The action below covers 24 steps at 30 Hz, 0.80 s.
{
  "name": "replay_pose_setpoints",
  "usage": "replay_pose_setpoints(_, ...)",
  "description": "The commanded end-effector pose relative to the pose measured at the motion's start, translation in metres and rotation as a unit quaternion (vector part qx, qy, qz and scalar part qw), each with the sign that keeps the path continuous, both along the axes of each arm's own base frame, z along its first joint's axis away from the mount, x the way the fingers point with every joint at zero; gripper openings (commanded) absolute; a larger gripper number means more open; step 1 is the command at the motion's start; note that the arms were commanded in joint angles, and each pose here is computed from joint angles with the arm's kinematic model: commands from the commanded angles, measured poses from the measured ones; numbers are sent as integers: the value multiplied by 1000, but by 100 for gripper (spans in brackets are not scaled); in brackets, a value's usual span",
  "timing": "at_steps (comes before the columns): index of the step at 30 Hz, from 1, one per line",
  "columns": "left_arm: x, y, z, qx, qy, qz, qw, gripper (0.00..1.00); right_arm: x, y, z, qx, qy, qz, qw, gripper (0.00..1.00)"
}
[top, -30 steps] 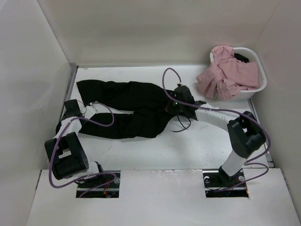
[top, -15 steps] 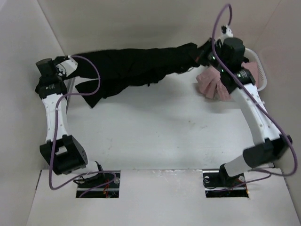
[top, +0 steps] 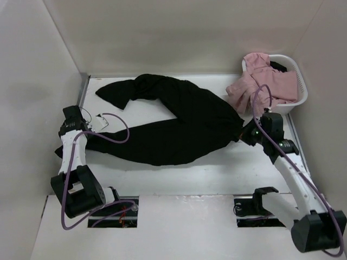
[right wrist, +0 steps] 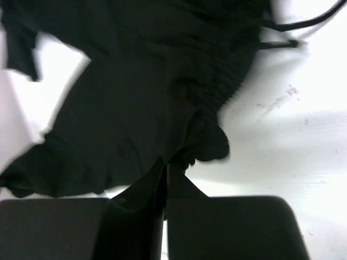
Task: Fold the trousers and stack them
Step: Flatten the trousers out
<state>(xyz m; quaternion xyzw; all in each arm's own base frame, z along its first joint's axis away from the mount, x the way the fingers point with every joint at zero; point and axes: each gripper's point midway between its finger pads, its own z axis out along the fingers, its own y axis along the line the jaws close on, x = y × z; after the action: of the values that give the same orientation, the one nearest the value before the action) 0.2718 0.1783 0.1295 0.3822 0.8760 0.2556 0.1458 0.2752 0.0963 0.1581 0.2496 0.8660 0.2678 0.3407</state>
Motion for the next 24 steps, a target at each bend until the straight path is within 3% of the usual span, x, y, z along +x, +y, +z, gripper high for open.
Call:
replay_pose_setpoints(1,-1,0,17,8,-13,-18,1000,5,0,1,40,20,-66,-5,998,3)
replay_pose_setpoints(6,-26,-15,-11,0,37,-46,998,11,-33,-9,10,43,-25,-63,997,0)
replay_pose_setpoints(11,-42,-19,-24,-3,66,-49,997,18,-62,-29,-6,45,0,-130,991,6)
replay_pose_setpoints(13,-51,-20,-26,-9,86,-51,995,27,-74,-40,-9,34,6,-159,987,21)
replay_pose_setpoints(14,-60,-24,-27,-16,105,-55,993,38,-79,-48,-8,24,3,-177,984,28)
replay_pose_setpoints(16,-74,-30,-25,-29,135,-59,989,50,-87,-66,-1,3,-5,-215,977,45)
replay_pose_setpoints(19,-94,-39,2,-68,175,-58,981,53,-94,-87,19,-27,-25,-251,967,59)
replay_pose_setpoints(24,-56,-38,42,-166,87,-43,981,61,-86,-90,25,-72,-16,-215,974,69)
